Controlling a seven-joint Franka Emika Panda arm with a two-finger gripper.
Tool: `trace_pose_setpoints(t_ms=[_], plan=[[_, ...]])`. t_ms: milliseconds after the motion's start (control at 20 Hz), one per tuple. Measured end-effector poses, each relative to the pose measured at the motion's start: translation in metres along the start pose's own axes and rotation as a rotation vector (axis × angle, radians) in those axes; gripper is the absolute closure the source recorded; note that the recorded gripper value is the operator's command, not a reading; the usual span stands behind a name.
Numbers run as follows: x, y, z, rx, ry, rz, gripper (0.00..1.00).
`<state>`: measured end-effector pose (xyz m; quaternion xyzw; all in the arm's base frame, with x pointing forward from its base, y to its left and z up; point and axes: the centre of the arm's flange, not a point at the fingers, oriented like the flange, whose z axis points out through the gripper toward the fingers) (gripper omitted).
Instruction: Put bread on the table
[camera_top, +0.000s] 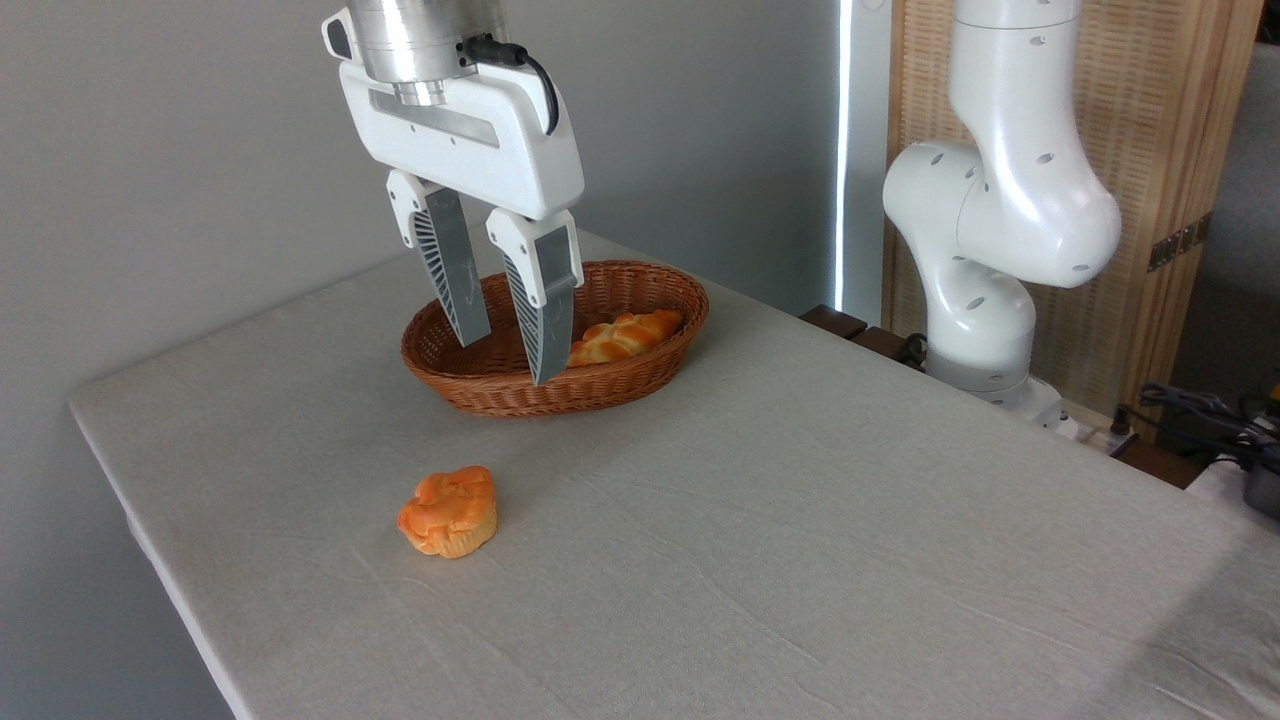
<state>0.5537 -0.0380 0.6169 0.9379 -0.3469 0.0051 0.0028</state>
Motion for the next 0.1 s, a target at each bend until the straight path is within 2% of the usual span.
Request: trace_pose_setpoints(t_ms=[100], plan=[[0.0003,0.0003,0.0,0.0,0.0,0.001,0.0]])
